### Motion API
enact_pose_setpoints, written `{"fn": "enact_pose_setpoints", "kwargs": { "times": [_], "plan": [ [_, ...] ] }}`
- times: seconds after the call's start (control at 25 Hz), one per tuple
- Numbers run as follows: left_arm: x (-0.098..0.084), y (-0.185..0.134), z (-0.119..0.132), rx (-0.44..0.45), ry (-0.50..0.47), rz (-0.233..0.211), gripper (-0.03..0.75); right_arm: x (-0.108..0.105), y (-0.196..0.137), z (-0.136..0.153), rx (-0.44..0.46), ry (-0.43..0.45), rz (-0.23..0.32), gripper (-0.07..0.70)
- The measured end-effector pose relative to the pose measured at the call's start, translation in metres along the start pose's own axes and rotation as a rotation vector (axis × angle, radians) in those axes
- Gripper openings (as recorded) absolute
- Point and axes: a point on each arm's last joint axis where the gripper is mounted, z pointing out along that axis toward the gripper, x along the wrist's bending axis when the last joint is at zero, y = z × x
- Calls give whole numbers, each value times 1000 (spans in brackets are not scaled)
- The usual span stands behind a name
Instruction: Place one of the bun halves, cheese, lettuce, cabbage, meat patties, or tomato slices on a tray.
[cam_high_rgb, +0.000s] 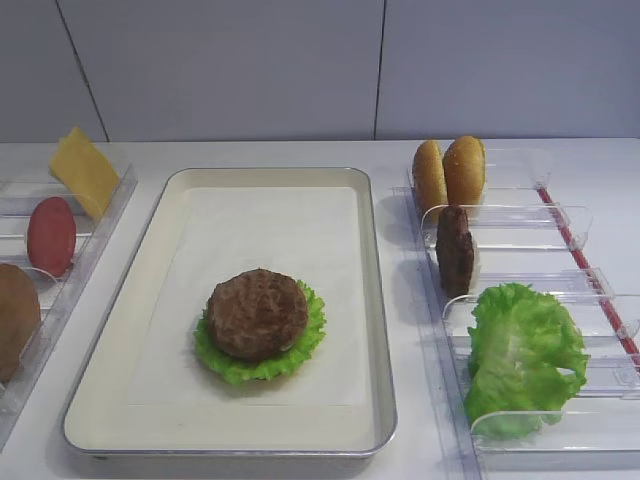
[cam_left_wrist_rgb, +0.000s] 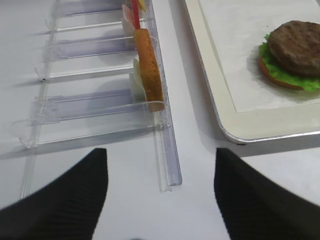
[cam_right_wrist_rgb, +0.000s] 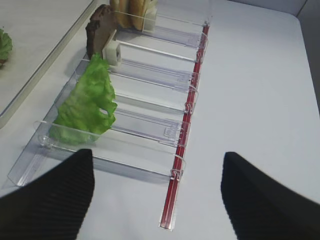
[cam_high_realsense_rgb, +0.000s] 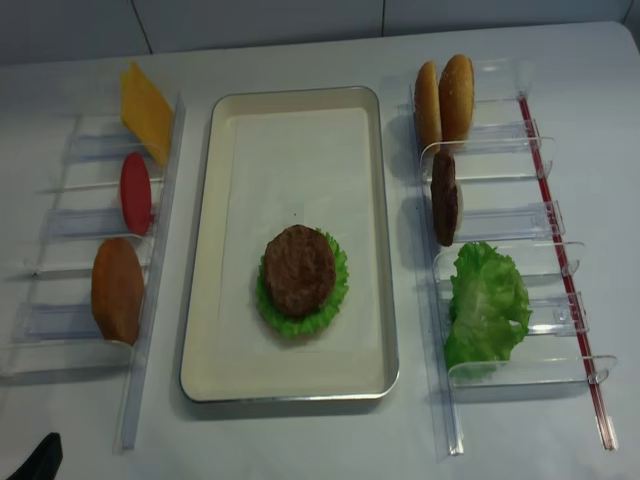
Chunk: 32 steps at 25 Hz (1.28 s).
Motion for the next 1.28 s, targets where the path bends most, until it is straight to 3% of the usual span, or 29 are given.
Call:
{"fn": "enact_pose_setpoints", "kwargs": {
  "times": [1.28],
  "plan": [
    [0, 0, 0, 0, 0, 0, 429, 0, 0, 0, 0, 0, 4, 543]
  ]
}}
